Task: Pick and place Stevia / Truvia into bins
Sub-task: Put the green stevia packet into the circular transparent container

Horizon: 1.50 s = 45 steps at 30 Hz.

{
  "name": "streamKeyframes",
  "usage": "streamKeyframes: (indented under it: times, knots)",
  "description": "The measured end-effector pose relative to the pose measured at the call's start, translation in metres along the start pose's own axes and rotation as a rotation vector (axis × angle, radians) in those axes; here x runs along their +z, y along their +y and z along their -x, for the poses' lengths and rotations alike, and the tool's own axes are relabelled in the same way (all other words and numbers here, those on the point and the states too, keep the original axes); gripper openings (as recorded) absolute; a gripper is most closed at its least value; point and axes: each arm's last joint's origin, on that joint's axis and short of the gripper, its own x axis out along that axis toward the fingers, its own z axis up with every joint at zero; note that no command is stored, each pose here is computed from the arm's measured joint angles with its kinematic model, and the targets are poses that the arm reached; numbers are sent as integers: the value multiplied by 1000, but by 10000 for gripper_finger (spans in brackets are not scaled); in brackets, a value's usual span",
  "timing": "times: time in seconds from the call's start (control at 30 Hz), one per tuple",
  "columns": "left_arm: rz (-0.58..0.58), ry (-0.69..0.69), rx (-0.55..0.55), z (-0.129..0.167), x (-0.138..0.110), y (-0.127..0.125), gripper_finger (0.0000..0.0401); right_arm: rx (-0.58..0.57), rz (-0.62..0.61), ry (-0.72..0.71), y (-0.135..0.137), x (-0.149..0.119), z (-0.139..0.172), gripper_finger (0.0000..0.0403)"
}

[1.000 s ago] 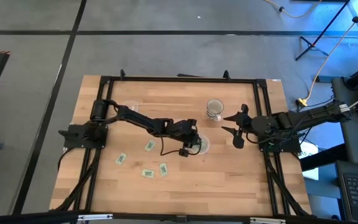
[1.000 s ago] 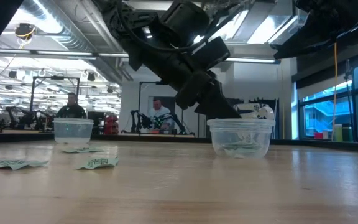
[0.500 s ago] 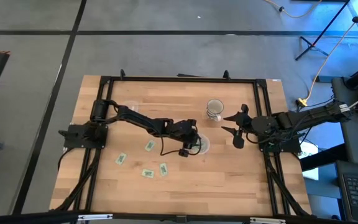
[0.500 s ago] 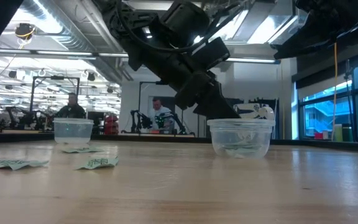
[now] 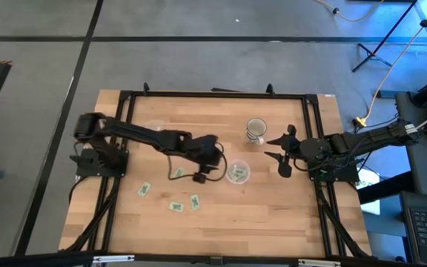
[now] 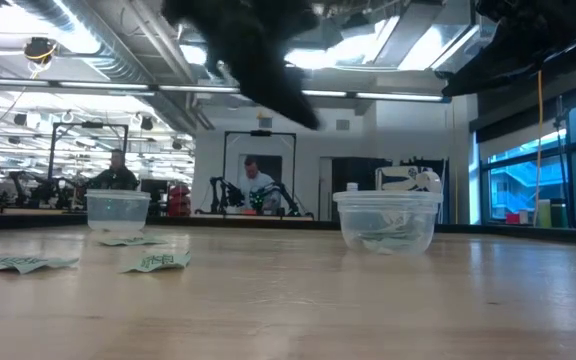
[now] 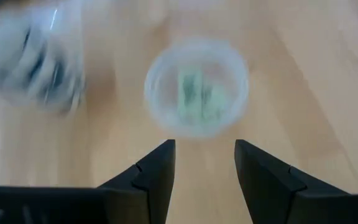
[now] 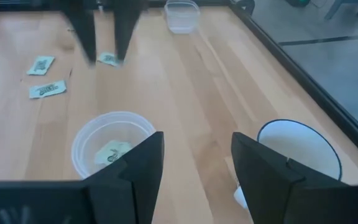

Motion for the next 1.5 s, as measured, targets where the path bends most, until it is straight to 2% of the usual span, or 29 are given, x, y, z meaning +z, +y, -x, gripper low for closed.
streamKeyframes:
  times: [0.13, 0.27, 0.5, 0.67, 0.97, 1.2, 1.5]
  knots:
    - [214, 223, 93, 33, -18, -3, 160, 0, 4, 2, 0, 0, 0, 192]
    - [402, 409, 153, 38, -43, -10, 160, 0, 6, 5, 0, 0, 0, 192]
    - [580, 541, 175, 23, -87, -26, 168, -1, 10, 12, 0, -1, 0, 192]
    - [730, 575, 204, 19, -101, -29, 174, -1, 10, 12, 0, -1, 0, 192]
    - [827, 572, 218, 14, -103, -32, 177, -1, 9, 11, 0, -1, 0, 192]
    - [800, 605, 178, -5, -106, -46, 178, -2, 11, 14, 0, -1, 0, 192]
    - [837, 672, 150, -19, -113, -52, 176, -4, 9, 15, -1, -2, 0, 192]
